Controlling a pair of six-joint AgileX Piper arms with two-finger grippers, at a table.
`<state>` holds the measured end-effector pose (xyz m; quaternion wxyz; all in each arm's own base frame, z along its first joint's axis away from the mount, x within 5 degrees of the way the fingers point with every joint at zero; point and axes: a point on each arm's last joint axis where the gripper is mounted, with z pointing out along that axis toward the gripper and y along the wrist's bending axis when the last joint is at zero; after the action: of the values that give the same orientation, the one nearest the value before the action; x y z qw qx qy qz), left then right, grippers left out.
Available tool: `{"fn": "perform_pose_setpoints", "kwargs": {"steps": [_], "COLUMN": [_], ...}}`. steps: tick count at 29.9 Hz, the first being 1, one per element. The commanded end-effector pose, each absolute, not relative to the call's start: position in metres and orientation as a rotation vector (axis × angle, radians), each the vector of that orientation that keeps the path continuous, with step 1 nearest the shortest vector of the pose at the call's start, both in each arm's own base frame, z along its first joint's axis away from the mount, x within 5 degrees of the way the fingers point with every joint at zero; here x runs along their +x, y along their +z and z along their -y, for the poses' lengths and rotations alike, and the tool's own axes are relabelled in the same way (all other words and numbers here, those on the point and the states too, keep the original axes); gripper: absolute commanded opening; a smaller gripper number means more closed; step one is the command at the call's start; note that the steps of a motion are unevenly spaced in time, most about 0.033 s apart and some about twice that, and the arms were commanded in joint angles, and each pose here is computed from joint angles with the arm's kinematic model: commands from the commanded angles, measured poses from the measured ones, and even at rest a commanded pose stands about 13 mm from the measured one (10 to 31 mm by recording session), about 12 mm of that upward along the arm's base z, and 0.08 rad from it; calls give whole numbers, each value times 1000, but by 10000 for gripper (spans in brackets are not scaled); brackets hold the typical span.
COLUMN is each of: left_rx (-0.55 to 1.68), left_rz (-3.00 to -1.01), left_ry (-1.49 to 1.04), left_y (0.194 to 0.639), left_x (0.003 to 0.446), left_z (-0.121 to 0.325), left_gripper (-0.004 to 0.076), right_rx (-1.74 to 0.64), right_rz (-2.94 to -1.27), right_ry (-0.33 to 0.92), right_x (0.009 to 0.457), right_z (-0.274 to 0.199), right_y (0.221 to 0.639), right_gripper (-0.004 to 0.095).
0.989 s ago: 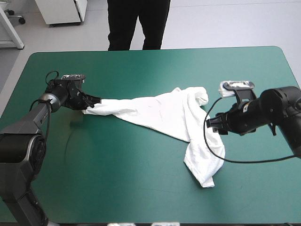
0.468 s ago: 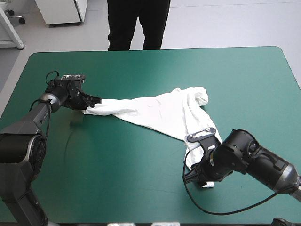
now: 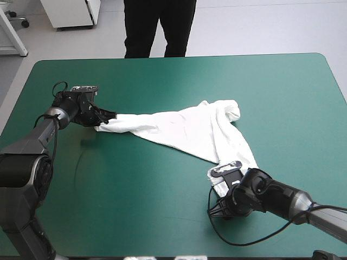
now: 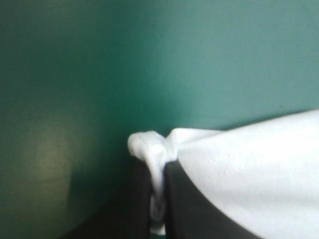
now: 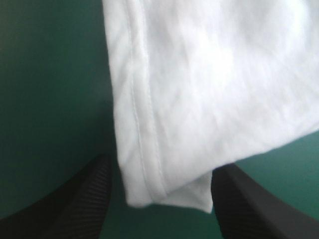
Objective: Fold the cloth
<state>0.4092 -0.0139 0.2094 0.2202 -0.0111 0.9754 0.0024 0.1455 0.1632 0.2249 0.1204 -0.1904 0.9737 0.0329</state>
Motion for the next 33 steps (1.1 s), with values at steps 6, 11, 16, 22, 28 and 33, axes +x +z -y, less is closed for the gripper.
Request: {"fn": "perform_pose_setpoints", "kwargs": {"steps": [6, 11, 16, 22, 28, 33], "left_rx": [-36, -37, 12, 52, 62, 100], "left_rz": [-2647, -2645, -2562, -2439, -2304, -2163], "left_ry": [-1, -1, 8, 20, 24, 31], "left_y": [227, 235, 270, 325, 379, 422], "left_x": [409, 405, 394, 366, 327, 288], "left_z": [14, 13, 13, 12, 10, 10], "left_gripper": [-9, -9, -9, -9, -9, -9], "right_rx": [-575, -599, -539, -397, -402, -410], "right_rz": [-2873, -2914, -2834, -2644, -2379, -2114], "right_ry": [23, -17, 34, 149, 130, 99], "right_x": [160, 160, 169, 195, 207, 202], "right_z": [-179, -180, -174, -150, -110, -87], "right_y": [199, 194, 230, 313, 411, 491], "right_gripper": [450, 2, -17, -17, -17, -17]}}
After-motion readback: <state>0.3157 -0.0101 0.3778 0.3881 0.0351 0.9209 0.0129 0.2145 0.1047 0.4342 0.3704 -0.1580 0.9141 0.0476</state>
